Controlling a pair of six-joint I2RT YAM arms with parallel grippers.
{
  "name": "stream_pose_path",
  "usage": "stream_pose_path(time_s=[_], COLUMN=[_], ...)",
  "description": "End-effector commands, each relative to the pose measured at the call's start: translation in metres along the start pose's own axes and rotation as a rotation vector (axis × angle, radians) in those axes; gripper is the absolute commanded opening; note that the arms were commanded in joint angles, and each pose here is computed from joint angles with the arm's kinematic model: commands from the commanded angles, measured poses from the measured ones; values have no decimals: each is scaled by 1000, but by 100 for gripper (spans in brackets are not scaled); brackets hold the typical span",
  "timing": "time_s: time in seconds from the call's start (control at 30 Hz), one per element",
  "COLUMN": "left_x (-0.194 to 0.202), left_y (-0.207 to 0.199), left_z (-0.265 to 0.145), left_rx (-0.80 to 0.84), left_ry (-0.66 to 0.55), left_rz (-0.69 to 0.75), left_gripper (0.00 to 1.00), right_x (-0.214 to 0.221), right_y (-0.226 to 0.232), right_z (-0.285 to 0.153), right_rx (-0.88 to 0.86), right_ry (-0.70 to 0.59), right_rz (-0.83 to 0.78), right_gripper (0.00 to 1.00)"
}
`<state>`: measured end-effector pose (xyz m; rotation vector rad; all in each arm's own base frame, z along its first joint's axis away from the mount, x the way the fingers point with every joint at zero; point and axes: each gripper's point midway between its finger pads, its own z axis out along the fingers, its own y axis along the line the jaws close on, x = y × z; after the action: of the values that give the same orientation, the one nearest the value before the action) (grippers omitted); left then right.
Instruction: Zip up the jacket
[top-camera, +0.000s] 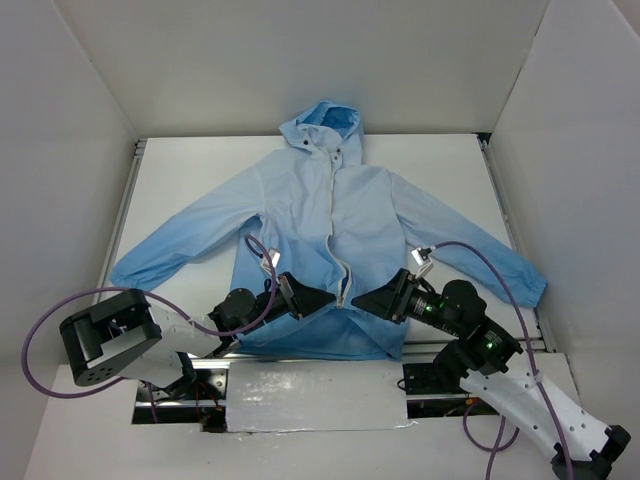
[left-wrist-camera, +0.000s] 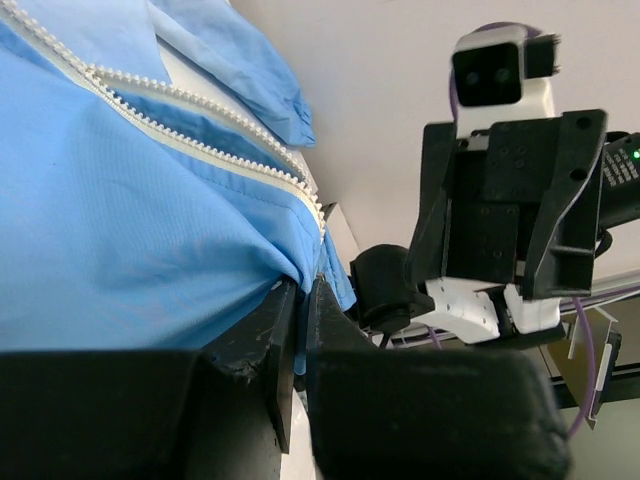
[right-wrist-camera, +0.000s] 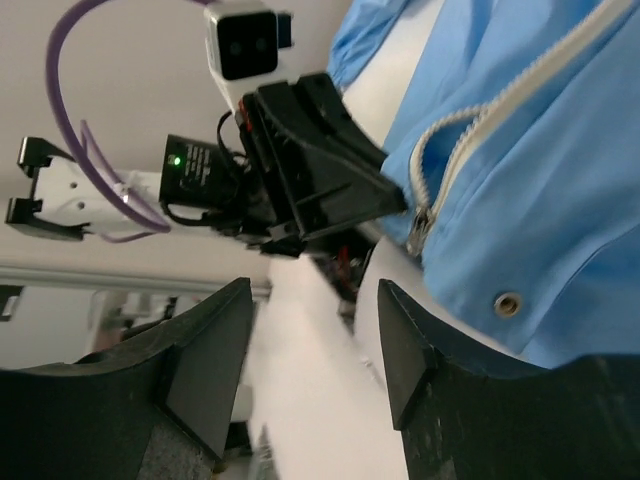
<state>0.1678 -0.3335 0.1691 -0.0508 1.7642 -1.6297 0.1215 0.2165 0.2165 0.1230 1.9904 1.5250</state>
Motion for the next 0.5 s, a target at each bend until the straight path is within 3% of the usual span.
stream_pose_path(time_s=[0.0,0.23,0.47], left_x=[-41,-42,-42], left_y=[-86,-90,-97], left_z=[-8,-6,-7], left_rx=[353,368,392], left_ry=[-165,-166,-162], left_rz=[28,44,88], left_gripper=[0,0,0], right_x=[7,25,40], right_y=[18,3,-2], right_z=[2,15,24], right_rx=[-59,12,71], right_ry=[12,1,7], right_rz=[166,324,411], right_gripper=[60,50,47])
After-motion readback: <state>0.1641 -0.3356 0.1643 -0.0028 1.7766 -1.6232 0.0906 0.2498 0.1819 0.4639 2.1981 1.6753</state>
